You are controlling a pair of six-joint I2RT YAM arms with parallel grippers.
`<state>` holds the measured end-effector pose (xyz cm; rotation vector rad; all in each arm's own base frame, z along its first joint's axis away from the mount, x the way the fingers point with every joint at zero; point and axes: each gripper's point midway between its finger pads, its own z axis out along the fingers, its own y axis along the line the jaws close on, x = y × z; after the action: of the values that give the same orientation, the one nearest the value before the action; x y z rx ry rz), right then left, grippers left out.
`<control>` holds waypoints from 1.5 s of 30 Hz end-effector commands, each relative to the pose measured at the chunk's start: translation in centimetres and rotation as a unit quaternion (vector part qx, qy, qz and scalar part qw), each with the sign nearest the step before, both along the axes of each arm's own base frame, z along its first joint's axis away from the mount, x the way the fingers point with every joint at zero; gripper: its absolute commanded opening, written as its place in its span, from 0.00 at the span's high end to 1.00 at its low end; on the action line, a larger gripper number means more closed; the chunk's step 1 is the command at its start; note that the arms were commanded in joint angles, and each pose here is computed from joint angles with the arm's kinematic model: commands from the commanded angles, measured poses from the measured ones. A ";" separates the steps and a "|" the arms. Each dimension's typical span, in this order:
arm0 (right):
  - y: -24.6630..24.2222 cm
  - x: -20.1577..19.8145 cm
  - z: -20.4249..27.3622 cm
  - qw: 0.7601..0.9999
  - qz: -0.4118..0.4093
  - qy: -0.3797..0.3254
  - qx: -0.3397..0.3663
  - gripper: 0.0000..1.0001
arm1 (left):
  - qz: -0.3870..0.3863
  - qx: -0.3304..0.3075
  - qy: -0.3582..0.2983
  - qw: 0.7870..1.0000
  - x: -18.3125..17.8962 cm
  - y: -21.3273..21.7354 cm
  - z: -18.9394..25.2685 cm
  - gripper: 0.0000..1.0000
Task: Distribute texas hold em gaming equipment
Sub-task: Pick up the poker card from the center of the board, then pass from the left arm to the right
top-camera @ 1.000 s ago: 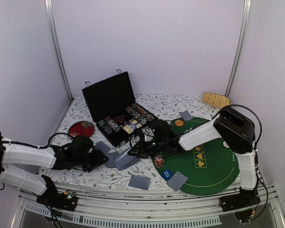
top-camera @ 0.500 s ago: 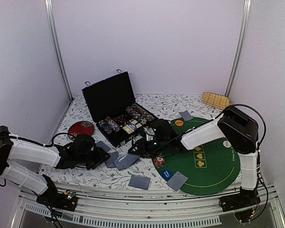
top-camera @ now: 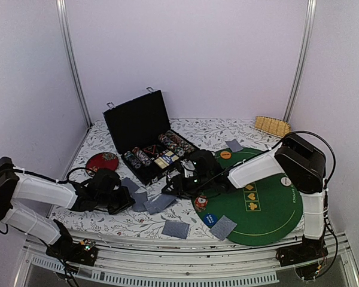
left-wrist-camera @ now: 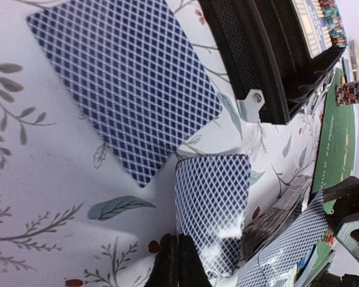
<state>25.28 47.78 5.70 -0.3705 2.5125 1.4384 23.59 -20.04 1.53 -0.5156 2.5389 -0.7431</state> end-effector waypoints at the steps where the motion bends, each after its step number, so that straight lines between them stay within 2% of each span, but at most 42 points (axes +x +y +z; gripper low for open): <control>1: 0.4 0.6 1.7 1.000 0.002 -0.029 0.001 0.53 | 0.020 0.049 0.000 0.999 -0.5 2.8 0.1 1.00; 6: -0.2 1.0 1.9 0.998 -0.004 -0.053 -0.021 0.49 | 0.030 0.077 -0.047 0.995 0.2 4.4 3.1 1.00; 9: 0.7 1.9 4.5 0.995 0.010 -0.097 -0.013 0.42 | 0.017 0.108 -0.085 0.990 0.8 5.1 5.7 1.00; 13: 1.4 2.3 8.4 0.982 0.055 -0.181 -0.010 0.35 | -0.045 0.133 -0.155 0.978 1.7 4.3 10.2 1.00; 15: 1.6 1.8 11.2 0.964 0.100 -0.248 0.006 0.32 | -0.093 0.128 -0.193 0.968 1.9 3.0 12.6 1.00; 19: 0.2 0.4 16.6 0.921 0.166 -0.350 0.050 0.25 | -0.215 0.105 -0.247 0.939 0.9 -0.8 16.1 1.00; 23: -0.8 -2.8 19.2 0.879 0.264 -0.384 0.101 0.23 | -0.311 0.092 -0.293 0.900 -1.2 -4.1 18.5 1.00; 27: -0.7 -3.2 19.2 0.866 0.302 -0.389 0.091 0.23 | -0.378 0.083 -0.342 0.856 -3.9 -6.9 21.0 1.00; 30: -0.2 -3.1 18.4 0.871 0.312 -0.369 0.091 0.25 | -0.404 0.082 -0.354 0.840 -5.0 -7.7 21.2 1.00; 35: 0.6 -4.5 17.8 0.871 0.336 -0.339 0.115 0.35 | -0.406 0.090 -0.349 0.840 -4.9 -8.0 20.8 1.00; 38: 1.3 -4.9 16.6 0.873 0.343 -0.330 0.104 0.40 | -0.406 0.089 -0.352 0.839 -4.8 -8.2 20.9 1.00; 40: 1.4 -4.9 15.9 0.876 0.345 -0.322 0.101 0.52 | -0.407 0.087 -0.354 0.837 -4.9 -8.4 20.9 1.00; 44: 1.5 -5.0 16.1 0.879 0.343 -0.316 0.103 0.93 | -0.409 0.088 -0.353 0.837 -4.9 -8.4 20.6 1.00; 45: 1.4 -4.9 16.2 0.879 0.339 -0.319 0.103 0.97 | -0.407 0.089 -0.351 0.838 -4.8 -8.3 20.5 1.00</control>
<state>20.53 48.82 20.48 -1.5148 1.7630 1.4086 19.09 -27.73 21.40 0.8058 2.0199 -0.7368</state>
